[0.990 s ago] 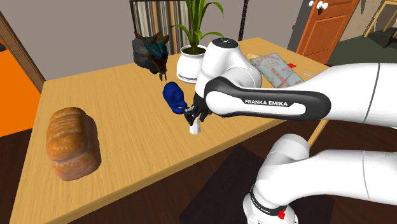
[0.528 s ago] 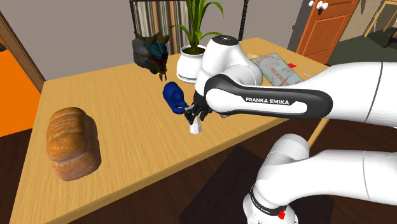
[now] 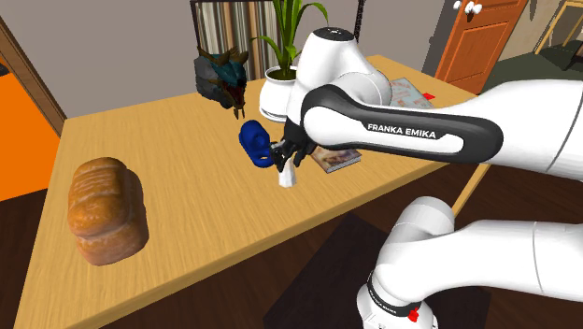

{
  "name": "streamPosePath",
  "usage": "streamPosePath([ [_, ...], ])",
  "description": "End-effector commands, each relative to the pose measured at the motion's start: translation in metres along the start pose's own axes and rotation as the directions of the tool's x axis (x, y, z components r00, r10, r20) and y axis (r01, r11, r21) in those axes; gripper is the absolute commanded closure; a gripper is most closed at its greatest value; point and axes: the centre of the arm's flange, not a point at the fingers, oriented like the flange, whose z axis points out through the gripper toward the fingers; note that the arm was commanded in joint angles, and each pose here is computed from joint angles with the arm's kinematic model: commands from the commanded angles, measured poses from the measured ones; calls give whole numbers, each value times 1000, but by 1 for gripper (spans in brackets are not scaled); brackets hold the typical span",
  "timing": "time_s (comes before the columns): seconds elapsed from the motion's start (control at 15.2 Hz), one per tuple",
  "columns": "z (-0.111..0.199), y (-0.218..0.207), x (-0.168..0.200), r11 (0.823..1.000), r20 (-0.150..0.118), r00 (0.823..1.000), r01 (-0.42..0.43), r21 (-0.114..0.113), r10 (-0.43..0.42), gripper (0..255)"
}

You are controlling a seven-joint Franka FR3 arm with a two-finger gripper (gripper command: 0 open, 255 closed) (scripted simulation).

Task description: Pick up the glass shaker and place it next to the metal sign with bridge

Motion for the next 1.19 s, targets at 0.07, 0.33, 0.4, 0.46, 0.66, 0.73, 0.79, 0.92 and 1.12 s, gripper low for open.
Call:
streamPosePath([
  [0.07,-15,-2,4,1000,0,1000,0,0,0,255],
  [0.33,-36,-5,10,1000,0,1000,0,0,0,255],
  [0.4,-41,-5,11,1000,0,1000,0,0,0,255],
  [0.46,-46,-6,12,1000,0,1000,0,0,0,255],
  [0.66,-61,-8,16,1000,0,1000,0,0,0,255],
  [0.73,-66,-8,17,1000,0,1000,0,0,0,255],
  [0.79,-71,-9,19,1000,0,1000,0,0,0,255],
  [0.92,-81,-10,21,1000,0,1000,0,0,0,255],
  [1.12,-97,-12,25,1000,0,1000,0,0,0,255],
])
